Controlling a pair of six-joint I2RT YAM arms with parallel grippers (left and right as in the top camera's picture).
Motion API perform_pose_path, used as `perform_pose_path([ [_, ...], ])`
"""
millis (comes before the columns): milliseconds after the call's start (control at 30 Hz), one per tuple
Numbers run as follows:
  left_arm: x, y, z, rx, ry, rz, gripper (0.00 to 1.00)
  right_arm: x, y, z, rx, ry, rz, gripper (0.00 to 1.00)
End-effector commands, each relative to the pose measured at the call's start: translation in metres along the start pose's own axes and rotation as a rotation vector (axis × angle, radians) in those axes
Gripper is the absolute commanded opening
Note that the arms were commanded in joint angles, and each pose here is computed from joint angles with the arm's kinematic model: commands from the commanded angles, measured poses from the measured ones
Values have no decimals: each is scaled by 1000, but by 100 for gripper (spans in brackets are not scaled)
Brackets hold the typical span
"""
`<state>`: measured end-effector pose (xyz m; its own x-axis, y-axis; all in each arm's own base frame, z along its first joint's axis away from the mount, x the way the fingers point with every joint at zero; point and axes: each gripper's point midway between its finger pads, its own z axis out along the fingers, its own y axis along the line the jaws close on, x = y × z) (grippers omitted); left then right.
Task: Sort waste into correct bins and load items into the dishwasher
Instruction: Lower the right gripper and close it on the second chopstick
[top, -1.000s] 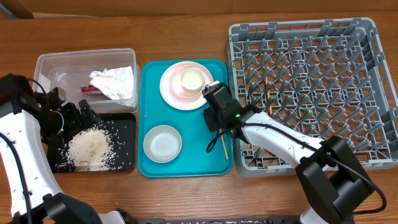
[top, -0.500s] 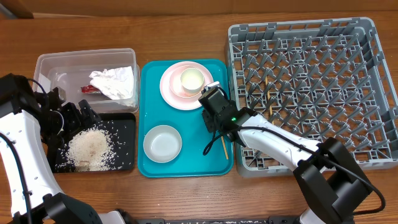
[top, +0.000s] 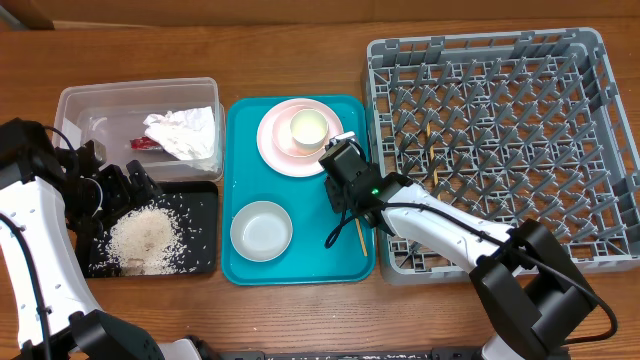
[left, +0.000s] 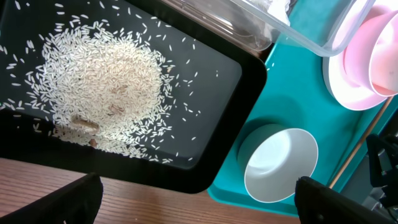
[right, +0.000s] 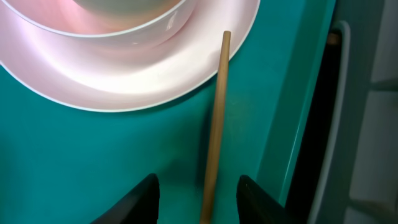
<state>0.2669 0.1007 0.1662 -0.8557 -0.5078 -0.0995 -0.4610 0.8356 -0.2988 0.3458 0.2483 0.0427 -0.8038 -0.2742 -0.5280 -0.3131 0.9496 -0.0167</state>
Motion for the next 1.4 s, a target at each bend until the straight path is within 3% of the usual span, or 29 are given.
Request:
perform_pose_path([
  [0, -5, -4, -5, -2, -23, 31, 100, 1, 2, 2, -3, 2, 9, 42],
  [600, -5, -4, -5, -2, -23, 31, 100, 6, 4, 2, -15, 22, 47, 41],
  [933, -5, -4, -5, -2, -23, 31, 100, 0, 5, 1, -21, 1, 10, 23],
  [1367, -5, -4, -5, -2, -23, 31, 100, -32, 16, -21, -28, -16, -145, 16],
])
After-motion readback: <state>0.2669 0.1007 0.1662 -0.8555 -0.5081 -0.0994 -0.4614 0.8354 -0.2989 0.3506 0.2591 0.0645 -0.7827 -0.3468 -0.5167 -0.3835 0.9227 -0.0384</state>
